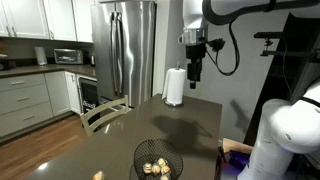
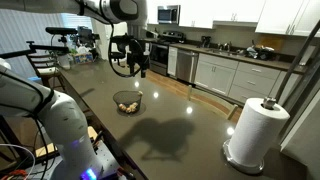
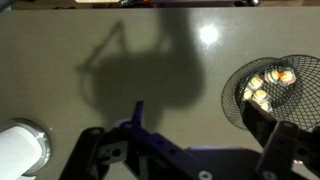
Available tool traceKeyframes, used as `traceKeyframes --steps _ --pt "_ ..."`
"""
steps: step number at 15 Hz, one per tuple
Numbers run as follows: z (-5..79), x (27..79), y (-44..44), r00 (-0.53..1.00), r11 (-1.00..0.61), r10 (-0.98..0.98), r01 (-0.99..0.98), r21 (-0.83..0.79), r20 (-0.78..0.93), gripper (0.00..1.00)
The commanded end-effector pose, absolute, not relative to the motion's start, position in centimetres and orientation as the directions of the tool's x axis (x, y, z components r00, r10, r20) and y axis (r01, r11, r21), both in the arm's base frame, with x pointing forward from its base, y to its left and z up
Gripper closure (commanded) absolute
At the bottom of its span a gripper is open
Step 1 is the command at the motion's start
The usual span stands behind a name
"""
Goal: Move the basket to the right
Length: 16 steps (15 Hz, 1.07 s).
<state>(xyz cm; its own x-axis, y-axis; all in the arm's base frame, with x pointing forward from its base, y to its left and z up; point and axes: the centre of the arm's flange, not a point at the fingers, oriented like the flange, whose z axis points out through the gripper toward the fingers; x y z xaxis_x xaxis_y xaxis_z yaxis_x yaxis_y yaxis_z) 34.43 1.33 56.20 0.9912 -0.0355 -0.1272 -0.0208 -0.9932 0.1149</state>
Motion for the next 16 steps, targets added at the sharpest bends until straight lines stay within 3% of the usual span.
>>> traceKeyframes --steps 1,10,16 --pt "56.2 34.4 1.3 0.991 -0.993 -0.036 -0.021 0.115 -0.127 0.00" --pt "54.6 37.2 0.6 0.989 -0.997 -0.001 0.011 0.080 -0.149 0.00" --pt "51.2 40.9 1.8 0.974 -0.989 0.143 0.147 0.015 -0.175 0.00"
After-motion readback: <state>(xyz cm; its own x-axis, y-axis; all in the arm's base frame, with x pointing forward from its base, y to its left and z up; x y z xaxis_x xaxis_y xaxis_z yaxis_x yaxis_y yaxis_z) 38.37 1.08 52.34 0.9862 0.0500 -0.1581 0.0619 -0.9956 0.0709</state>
